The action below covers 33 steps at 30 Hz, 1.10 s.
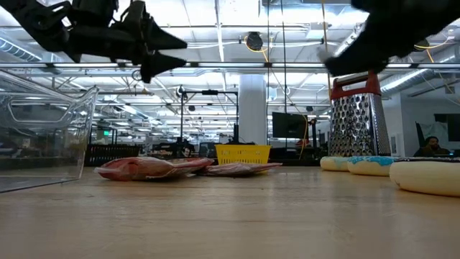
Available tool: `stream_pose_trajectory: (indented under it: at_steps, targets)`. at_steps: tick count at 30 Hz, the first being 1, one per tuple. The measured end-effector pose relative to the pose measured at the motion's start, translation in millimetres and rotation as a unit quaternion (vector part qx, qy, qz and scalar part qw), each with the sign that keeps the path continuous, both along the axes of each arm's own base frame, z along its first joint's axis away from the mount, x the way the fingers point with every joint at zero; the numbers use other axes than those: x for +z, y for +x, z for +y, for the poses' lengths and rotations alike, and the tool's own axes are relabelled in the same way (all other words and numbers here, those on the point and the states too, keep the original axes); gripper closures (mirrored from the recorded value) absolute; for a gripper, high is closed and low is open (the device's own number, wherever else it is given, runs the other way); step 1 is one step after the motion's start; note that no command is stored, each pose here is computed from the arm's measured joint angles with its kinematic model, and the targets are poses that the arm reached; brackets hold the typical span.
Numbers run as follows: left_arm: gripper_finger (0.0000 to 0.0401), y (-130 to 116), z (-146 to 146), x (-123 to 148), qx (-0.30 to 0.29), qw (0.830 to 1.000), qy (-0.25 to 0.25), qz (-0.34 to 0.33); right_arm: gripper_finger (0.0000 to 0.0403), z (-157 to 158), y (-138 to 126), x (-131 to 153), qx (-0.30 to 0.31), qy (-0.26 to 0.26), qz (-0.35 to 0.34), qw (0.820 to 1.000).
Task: Pick & Place Food Item
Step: Put the green food coloring bottle into the black bin
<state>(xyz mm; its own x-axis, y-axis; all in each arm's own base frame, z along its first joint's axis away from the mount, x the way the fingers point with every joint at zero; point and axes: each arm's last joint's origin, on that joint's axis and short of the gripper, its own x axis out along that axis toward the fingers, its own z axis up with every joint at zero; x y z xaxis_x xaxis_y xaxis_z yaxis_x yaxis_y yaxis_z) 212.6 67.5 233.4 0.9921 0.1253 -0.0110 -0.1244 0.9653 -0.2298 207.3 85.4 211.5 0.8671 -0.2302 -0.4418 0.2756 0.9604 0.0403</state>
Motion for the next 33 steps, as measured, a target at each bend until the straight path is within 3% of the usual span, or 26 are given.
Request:
stream_pose_trajectory:
  at_steps: [6, 10, 23, 33]
  targets:
    - [0.0146, 22.9, -19.6, -10.6, -0.058, 0.998, 0.023, -0.027, 0.0338, -35.1, 13.9, -16.7, 0.061, -0.002, -0.132, 0.989]
    - [0.0146, 43.5, -29.4, -13.3, -0.08, 0.996, 0.033, -0.019, 0.0337, -45.0, 17.1, -22.8, 0.075, -0.014, -0.178, 0.981]
    - [0.0146, 136.8, -60.3, -10.9, -0.16, 0.982, 0.099, -0.012, 0.0337, -46.4, 29.1, -32.1, 0.078, -0.026, -0.204, 0.976]
    - [0.0146, 164.6, -77.4, -5.4, -0.181, 0.977, 0.105, -0.031, 0.0338, -46.0, 29.2, -26.6, 0.089, -0.044, -0.228, 0.969]
